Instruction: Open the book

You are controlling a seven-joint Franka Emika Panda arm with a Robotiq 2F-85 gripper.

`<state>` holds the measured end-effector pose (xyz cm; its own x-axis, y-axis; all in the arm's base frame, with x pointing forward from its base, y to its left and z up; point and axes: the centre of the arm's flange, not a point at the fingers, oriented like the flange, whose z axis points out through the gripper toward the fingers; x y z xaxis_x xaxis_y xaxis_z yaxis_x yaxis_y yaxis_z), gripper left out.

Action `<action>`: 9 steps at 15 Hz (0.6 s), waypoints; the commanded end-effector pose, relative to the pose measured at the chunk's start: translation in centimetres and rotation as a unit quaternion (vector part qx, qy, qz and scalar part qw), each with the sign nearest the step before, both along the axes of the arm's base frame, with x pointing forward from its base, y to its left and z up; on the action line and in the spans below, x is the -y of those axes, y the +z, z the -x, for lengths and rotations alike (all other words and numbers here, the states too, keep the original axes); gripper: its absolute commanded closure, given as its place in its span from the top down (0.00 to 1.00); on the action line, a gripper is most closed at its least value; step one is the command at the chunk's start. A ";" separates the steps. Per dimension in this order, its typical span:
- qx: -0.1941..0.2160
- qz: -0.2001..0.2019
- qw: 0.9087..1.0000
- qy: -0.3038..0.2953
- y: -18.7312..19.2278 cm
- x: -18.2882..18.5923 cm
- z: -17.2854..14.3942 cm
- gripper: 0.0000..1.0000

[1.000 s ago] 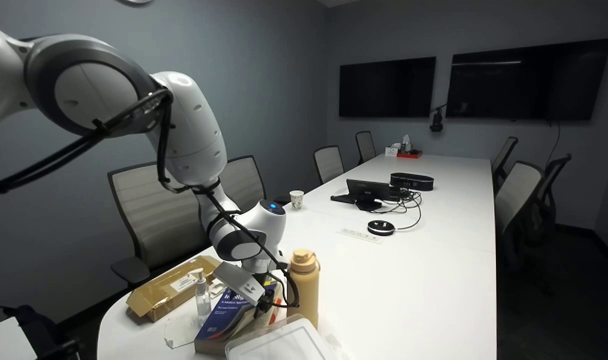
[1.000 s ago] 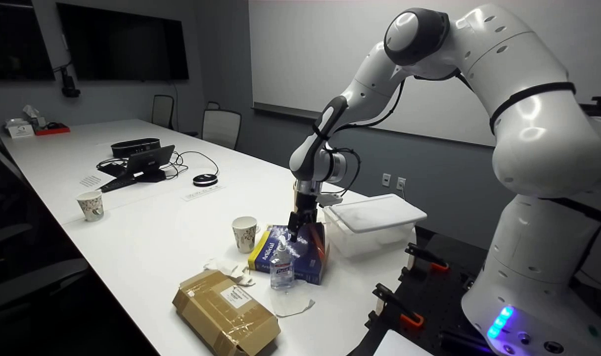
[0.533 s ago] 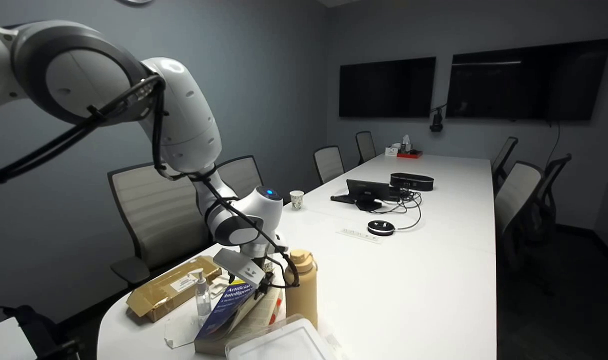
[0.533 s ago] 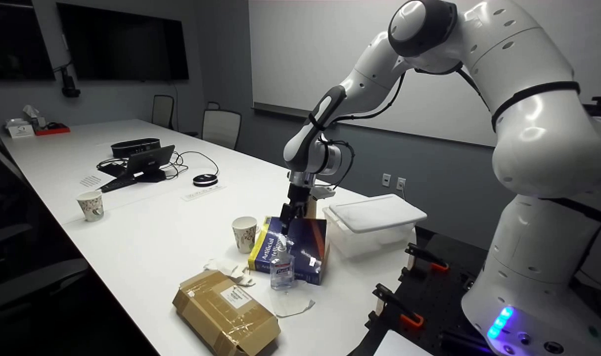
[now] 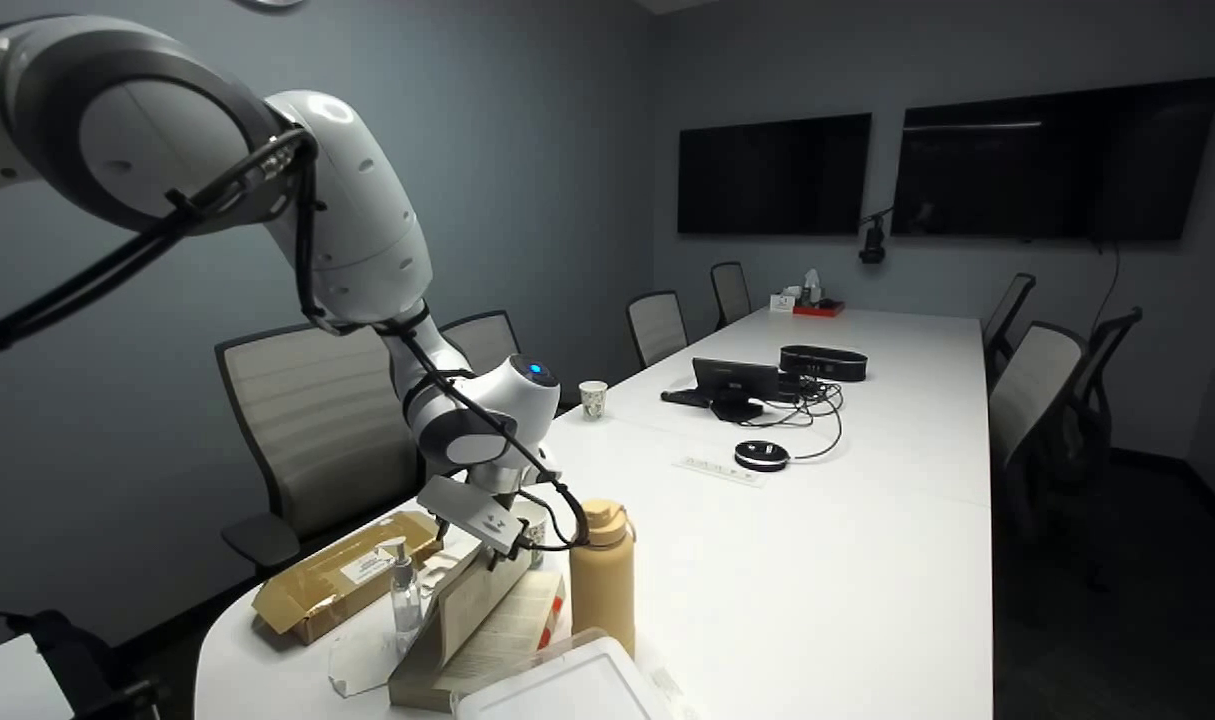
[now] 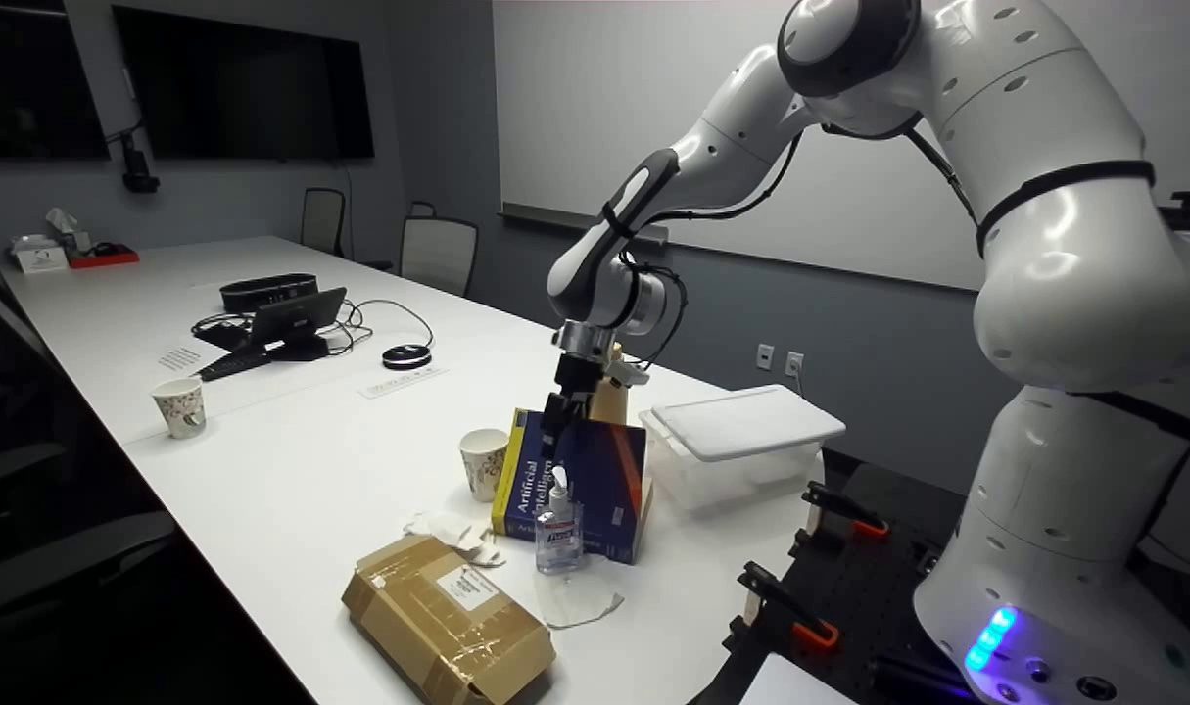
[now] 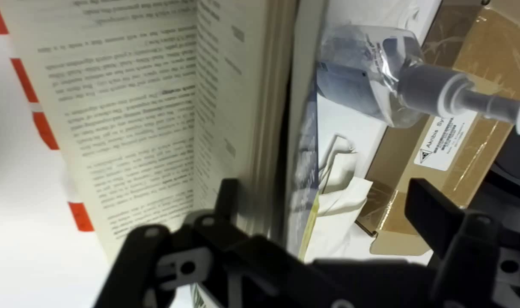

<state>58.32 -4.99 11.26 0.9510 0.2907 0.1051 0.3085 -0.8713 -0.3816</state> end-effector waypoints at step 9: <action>-0.016 -0.042 0.996 0.078 4.8 -3.8 1.8 1.00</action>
<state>57.92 -2.53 13.90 0.9154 0.3876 0.1089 0.3922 -0.7973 -0.4588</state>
